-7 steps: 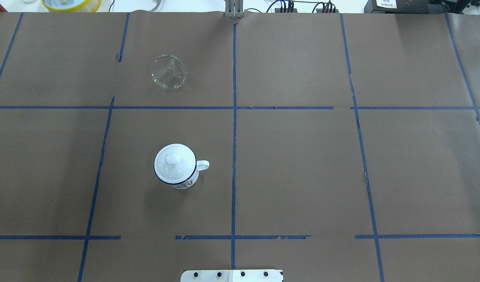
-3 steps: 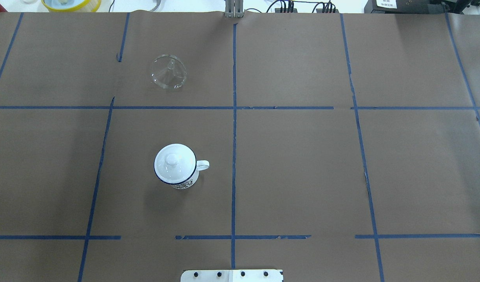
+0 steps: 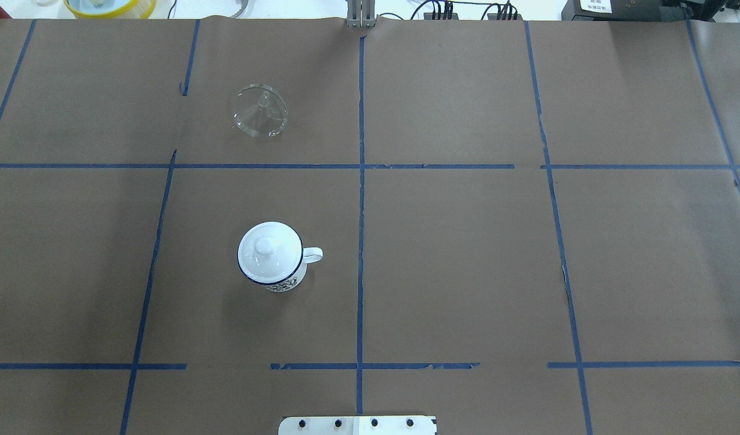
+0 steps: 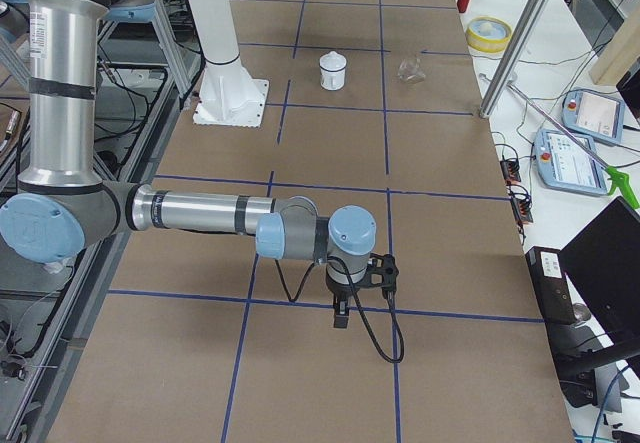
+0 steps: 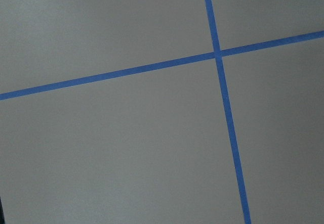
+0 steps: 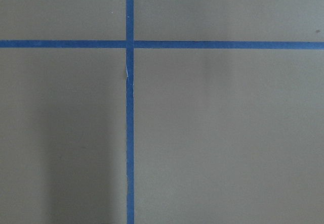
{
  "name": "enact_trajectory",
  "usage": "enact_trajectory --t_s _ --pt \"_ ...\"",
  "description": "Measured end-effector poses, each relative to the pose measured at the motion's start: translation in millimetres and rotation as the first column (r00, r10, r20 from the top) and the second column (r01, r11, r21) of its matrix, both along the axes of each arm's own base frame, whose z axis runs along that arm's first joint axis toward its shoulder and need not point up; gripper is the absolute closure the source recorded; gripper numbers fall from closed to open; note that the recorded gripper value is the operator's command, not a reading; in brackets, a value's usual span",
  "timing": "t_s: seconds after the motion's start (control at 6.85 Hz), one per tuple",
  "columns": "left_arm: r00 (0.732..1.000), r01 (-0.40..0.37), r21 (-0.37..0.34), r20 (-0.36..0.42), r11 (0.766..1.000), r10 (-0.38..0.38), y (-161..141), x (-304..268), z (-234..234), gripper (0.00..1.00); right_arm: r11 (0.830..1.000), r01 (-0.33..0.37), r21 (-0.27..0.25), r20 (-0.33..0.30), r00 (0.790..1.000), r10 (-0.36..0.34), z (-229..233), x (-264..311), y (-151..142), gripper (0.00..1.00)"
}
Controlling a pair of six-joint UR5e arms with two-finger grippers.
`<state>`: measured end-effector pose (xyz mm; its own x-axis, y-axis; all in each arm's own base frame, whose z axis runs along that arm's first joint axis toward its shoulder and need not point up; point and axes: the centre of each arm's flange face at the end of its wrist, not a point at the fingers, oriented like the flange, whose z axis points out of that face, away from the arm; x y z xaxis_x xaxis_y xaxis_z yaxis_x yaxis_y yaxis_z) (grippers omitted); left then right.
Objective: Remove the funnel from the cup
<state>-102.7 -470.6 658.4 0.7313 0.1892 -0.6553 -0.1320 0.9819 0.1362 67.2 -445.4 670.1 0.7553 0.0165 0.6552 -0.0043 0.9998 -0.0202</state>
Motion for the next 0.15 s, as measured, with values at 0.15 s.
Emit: enact_trajectory --t_s 0.15 --pt "1.0 0.0 0.001 0.0 1.0 0.0 -0.1 0.0 -0.5 0.0 1.0 0.0 0.0 0.0 1.0 0.0 0.1 0.0 0.0 0.0"
